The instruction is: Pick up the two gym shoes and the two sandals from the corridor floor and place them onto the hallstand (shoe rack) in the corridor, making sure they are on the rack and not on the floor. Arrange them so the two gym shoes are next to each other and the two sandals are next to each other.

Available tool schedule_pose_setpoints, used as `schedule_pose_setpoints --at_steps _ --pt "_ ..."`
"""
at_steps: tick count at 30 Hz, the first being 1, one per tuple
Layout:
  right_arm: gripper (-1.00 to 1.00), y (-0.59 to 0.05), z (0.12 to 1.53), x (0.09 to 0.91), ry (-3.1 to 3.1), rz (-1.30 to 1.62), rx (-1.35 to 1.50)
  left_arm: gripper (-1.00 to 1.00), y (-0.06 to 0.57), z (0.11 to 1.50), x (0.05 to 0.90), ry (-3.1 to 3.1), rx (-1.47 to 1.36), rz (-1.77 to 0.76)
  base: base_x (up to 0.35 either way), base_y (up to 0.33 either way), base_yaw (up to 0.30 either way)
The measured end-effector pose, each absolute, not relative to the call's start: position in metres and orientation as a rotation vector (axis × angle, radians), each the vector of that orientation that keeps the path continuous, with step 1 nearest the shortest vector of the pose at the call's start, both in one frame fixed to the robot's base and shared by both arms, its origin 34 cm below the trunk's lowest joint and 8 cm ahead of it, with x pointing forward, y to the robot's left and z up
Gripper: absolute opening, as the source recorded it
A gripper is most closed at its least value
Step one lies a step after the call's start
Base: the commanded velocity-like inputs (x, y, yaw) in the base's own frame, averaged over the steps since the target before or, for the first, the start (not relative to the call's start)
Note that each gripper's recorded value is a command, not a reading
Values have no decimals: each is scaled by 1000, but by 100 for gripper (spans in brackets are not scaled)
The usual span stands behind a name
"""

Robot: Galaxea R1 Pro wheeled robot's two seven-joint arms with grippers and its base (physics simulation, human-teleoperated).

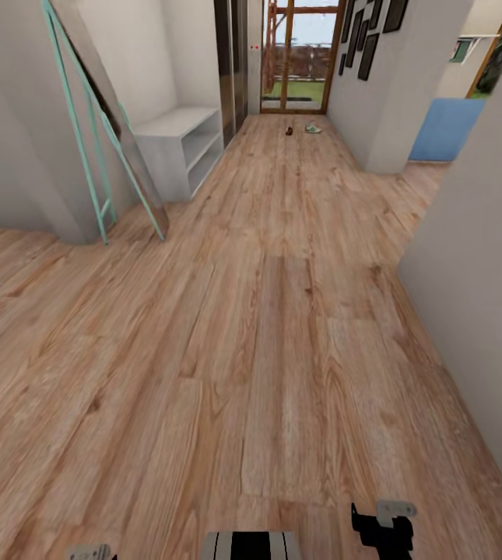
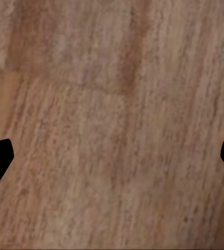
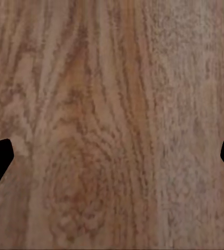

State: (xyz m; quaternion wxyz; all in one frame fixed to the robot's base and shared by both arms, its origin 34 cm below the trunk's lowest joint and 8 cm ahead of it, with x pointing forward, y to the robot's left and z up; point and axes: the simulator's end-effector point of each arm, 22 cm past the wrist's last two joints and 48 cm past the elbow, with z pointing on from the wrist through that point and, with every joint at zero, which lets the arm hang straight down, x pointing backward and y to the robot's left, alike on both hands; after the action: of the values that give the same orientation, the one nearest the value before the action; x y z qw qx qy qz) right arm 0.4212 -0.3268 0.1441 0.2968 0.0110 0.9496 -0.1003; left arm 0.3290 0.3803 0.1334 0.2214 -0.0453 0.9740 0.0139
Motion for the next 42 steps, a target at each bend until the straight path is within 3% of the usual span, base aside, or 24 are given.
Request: schedule_pose_setpoints --at_steps 24,42 --pt "100 -323 144 421 2526 -258 29 100 381 133 329 2691 -127 40 338 0 -2" --pt "100 -321 143 421 2526 -256 27 100 381 133 329 2691 -128 39 338 0 -77"
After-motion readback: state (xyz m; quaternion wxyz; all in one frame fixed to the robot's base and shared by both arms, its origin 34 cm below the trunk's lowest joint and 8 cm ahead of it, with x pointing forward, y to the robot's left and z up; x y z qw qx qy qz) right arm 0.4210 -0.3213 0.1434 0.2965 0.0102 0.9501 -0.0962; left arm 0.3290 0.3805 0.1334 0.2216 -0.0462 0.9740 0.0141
